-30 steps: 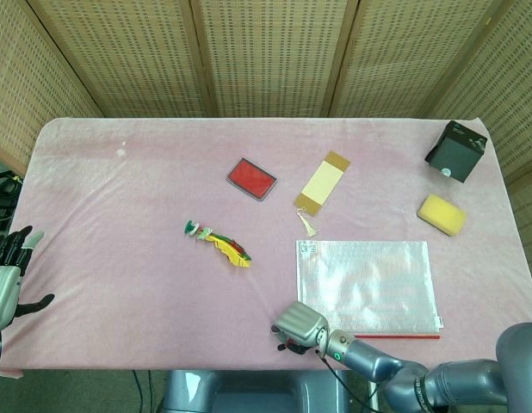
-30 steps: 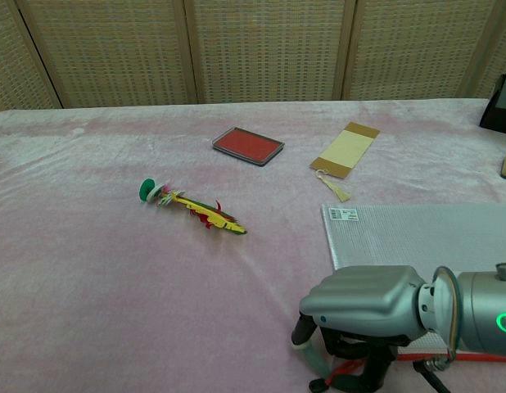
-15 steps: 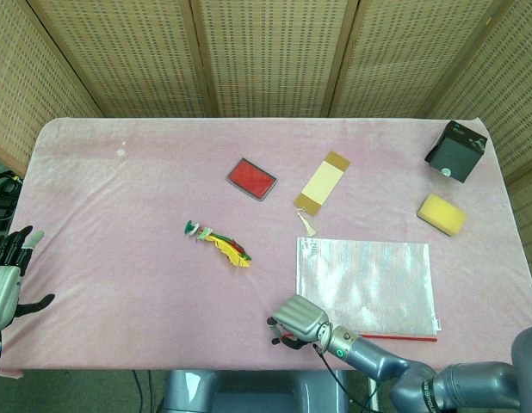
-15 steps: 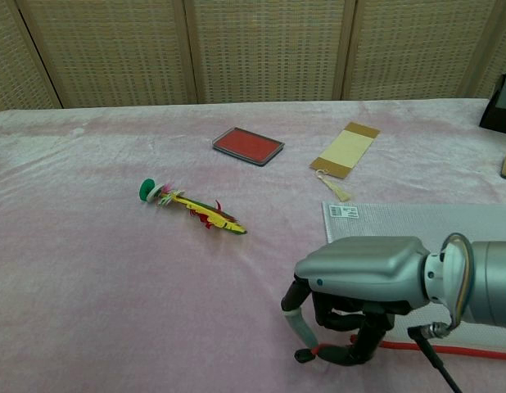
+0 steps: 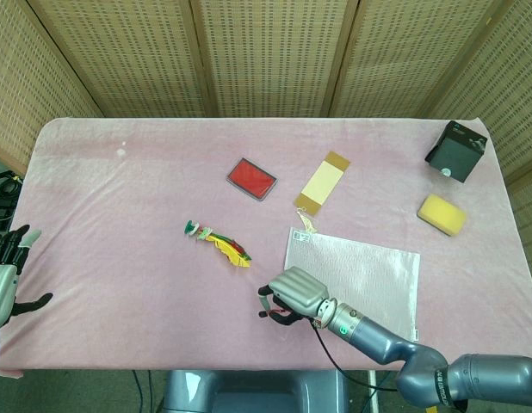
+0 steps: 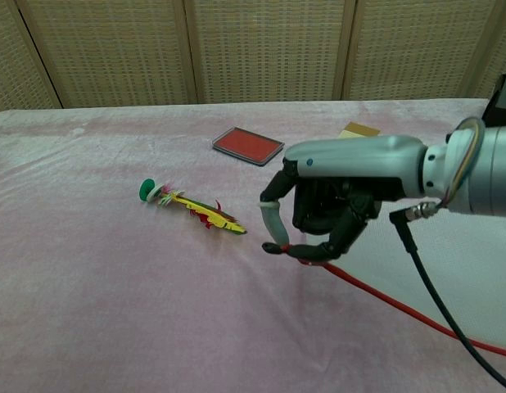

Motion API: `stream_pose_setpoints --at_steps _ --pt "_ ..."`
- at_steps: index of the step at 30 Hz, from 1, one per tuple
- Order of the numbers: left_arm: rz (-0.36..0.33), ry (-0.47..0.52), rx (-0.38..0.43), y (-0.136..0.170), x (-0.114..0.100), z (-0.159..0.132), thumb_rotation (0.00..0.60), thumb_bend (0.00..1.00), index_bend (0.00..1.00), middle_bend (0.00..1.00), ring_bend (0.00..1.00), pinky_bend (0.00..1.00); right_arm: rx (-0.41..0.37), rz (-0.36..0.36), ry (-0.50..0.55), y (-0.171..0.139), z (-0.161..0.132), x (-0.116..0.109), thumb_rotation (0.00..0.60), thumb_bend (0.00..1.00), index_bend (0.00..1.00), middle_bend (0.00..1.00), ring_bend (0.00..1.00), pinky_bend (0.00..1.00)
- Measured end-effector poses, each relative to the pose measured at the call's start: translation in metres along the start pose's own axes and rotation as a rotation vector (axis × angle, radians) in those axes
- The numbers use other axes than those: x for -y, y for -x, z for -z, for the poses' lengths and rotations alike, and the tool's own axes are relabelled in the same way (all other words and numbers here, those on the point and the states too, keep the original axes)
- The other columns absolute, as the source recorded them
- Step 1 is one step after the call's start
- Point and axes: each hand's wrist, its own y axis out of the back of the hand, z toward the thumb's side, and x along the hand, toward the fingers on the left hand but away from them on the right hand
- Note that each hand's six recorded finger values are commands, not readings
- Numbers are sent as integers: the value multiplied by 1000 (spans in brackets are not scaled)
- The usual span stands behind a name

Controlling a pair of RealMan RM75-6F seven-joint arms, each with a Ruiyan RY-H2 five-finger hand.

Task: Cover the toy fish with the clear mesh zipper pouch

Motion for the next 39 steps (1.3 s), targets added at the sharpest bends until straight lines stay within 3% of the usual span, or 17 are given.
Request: stream_pose_setpoints --at_steps 7,16,28,30,31,32,35,38,39 --pt "-2 5 -3 0 -1 1 600 0 0 0 0 0 2 54 163 2 -6 -51 600 821 777 981 949 1000" --pt "4 1 -5 -1 1 1 600 0 0 0 0 0 -26 68 312 6 -26 -95 600 819 782 981 949 1000" --pt "0 -3 28 -12 3 -5 600 0 0 1 0 0 -27 23 398 7 -34 -93 600 818 782 981 949 1000" --pt "-4 4 76 -21 4 -14 600 0 0 116 50 42 -20 17 419 6 -32 -91 600 818 782 981 949 1000" --pt "-7 9 101 -26 5 -19 600 0 0 258 147 132 -16 15 432 6 -31 -90 600 818 782 981 949 1000" --pt "-9 15 128 -31 6 -23 600 0 0 433 289 276 -13 14 441 6 -30 -90 600 818 782 981 949 1000" --pt "-5 51 229 -47 10 -41 600 0 18 760 613 657 -10 17 462 5 -29 -91 600 818 781 981 949 1000" --pt "17 123 357 -63 16 -72 600 0 151 922 777 890 -10 23 471 4 -29 -95 600 818 781 981 949 1000" --pt "24 148 410 -70 20 -85 600 0 187 946 803 925 -10 25 473 4 -29 -96 600 817 781 981 949 1000"
